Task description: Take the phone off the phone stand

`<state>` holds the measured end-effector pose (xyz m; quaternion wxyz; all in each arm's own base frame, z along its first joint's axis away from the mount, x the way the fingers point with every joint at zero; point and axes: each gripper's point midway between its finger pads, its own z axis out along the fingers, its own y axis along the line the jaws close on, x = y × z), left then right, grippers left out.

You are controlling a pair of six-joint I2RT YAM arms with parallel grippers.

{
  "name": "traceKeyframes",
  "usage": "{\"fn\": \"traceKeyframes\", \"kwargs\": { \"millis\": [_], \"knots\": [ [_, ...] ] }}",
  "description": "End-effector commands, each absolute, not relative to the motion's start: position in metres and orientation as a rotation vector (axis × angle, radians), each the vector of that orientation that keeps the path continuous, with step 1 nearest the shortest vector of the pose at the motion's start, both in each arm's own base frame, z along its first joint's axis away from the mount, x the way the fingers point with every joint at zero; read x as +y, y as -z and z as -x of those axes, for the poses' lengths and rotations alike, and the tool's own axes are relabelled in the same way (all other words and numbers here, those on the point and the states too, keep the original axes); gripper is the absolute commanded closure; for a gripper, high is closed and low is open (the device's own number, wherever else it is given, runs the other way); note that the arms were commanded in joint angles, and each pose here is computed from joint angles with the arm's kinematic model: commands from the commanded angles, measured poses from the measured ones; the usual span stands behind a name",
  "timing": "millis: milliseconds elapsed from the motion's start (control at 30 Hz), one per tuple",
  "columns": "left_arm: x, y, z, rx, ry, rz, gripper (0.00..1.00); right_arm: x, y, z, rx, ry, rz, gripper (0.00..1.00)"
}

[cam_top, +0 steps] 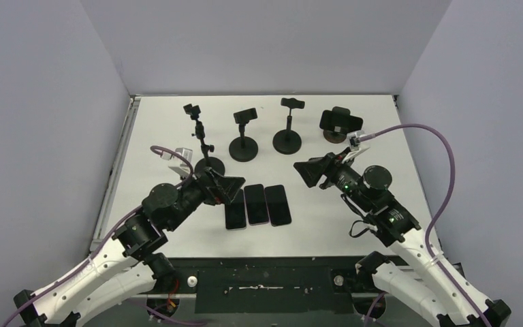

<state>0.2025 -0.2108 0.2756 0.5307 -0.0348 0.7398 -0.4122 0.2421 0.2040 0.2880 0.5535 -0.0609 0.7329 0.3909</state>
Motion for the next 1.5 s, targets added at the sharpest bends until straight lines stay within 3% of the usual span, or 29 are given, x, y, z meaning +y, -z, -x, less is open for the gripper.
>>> {"fn": "traceKeyframes", "kwargs": {
  "millis": [0,467,700,1000,1167,1233,1467],
  "knots": [
    [-0.238,-0.344,-0.2,1.656,1.158,0.026,0.03,0.203,-0.315,-0.241,1.65,-0.941,0.129,0.37],
    [-0.226,-0.413,-0.235,1.487,0.897,-0.044,0.03,0.1,-0.298,-0.331,1.855,-0.151,-0.222,0.34],
    [-0.227,-0.389,-0.217,1.437,0.935,-0.151,0.06,0.052,-0.257,-0.372,1.741,-0.245,-0.503,0.29],
    [-0.221,-0.35,-0.198,1.473,0.953,-0.224,0.07,0.014,-0.25,-0.42,1.593,-0.572,-0.424,0.26],
    [-0.22,-0.337,-0.193,1.501,0.968,-0.234,0.07,-0.028,-0.221,-0.445,1.58,-0.595,-0.497,0.1],
    [-0.22,-0.337,-0.191,1.504,0.971,-0.24,0.07,-0.037,-0.213,-0.452,1.567,-0.64,-0.482,0.09],
    [-0.225,-0.334,-0.187,1.505,0.982,-0.285,0.07,-0.042,-0.202,-0.478,1.535,-0.804,-0.287,0.16]
  ]
}}
